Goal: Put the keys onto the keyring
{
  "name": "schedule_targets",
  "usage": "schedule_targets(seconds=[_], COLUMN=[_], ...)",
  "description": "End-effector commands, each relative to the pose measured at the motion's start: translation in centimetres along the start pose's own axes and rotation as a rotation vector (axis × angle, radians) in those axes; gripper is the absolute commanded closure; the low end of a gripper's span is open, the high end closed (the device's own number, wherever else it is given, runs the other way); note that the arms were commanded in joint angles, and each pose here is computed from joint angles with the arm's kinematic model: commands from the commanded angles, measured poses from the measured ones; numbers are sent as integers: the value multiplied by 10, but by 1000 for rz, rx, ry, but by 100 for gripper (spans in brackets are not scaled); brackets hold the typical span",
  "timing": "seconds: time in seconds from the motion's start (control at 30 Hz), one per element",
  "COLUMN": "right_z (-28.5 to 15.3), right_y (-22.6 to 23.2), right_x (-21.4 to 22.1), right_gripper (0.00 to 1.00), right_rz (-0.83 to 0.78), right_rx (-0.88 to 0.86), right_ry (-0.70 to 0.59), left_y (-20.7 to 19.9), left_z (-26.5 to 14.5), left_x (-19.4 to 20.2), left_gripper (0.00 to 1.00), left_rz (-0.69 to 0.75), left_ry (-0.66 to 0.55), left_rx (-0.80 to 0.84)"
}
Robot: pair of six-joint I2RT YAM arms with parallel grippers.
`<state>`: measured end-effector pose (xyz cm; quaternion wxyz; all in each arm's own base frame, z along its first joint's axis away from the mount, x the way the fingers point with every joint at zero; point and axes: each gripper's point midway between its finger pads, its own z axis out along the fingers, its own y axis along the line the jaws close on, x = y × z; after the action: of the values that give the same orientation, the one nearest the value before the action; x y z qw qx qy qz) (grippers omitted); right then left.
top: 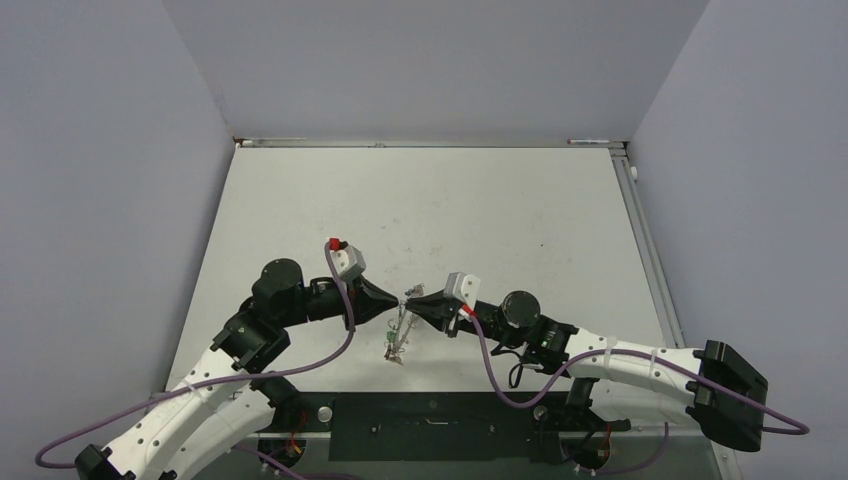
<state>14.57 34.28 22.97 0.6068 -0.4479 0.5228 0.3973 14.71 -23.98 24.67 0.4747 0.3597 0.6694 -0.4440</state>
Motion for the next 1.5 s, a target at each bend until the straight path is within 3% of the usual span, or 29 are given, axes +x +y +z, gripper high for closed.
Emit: schedule_targets(seconds=[0.0, 1.47], right_z=[6, -6], right_y=[0, 9], right_x=[-46, -66], right_gripper=[95, 95], right_rz=[-33, -27], right_rx=[-13, -39], right_ry=[-128, -179], left_y=[-1, 1], left_z=[1, 0], left_x=[-17, -17], left_gripper=[100, 100], left_rz=[32, 32], left_ry=[-51, -48], left_rx=[12, -9])
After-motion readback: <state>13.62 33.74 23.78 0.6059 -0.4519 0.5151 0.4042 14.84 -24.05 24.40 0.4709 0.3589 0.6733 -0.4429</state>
